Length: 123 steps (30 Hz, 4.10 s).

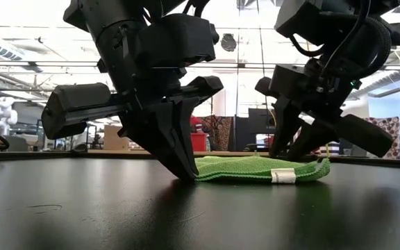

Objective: Roll towel
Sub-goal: Fold green microfiber towel

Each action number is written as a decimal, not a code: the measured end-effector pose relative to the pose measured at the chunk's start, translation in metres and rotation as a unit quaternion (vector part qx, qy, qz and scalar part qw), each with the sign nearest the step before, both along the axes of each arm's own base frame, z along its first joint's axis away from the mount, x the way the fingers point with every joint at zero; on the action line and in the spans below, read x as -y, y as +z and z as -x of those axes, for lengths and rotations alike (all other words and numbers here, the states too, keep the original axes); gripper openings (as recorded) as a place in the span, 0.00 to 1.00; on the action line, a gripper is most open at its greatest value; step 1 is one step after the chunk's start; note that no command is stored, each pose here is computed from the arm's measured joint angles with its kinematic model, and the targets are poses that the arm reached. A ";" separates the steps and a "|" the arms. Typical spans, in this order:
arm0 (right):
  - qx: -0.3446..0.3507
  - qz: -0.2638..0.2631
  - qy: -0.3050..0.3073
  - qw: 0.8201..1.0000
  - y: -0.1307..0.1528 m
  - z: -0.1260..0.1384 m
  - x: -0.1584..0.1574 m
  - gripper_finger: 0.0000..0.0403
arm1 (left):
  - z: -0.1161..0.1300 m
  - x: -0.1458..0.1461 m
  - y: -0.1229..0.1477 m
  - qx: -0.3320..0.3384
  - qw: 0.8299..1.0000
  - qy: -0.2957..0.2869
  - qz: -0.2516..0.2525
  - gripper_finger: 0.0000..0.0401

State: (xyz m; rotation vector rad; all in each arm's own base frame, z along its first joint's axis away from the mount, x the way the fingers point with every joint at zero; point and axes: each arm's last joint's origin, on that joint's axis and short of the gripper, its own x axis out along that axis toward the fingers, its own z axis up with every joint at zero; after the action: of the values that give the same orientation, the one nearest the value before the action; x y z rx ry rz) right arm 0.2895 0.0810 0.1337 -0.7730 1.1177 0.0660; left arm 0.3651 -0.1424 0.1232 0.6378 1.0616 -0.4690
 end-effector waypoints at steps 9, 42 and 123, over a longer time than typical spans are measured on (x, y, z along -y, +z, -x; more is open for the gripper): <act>-0.014 -0.017 0.004 1.000 -0.006 -0.002 0.003 0.25 | 0.000 0.000 0.000 0.000 1.000 0.001 0.000 0.01; -0.029 0.006 -0.004 1.000 -0.005 -0.004 0.005 0.00 | 0.000 0.000 0.000 0.000 1.000 0.002 0.001 0.01; -0.010 -0.186 -0.057 0.981 0.000 -0.016 0.030 0.18 | -0.003 0.001 0.005 0.000 1.000 0.003 0.001 0.01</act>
State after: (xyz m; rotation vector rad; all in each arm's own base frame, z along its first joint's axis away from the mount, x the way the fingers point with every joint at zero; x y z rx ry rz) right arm 0.3058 0.0509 0.1339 -0.3746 1.1252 0.1816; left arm 0.3683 -0.1436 0.1280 0.6326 1.0619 -0.4642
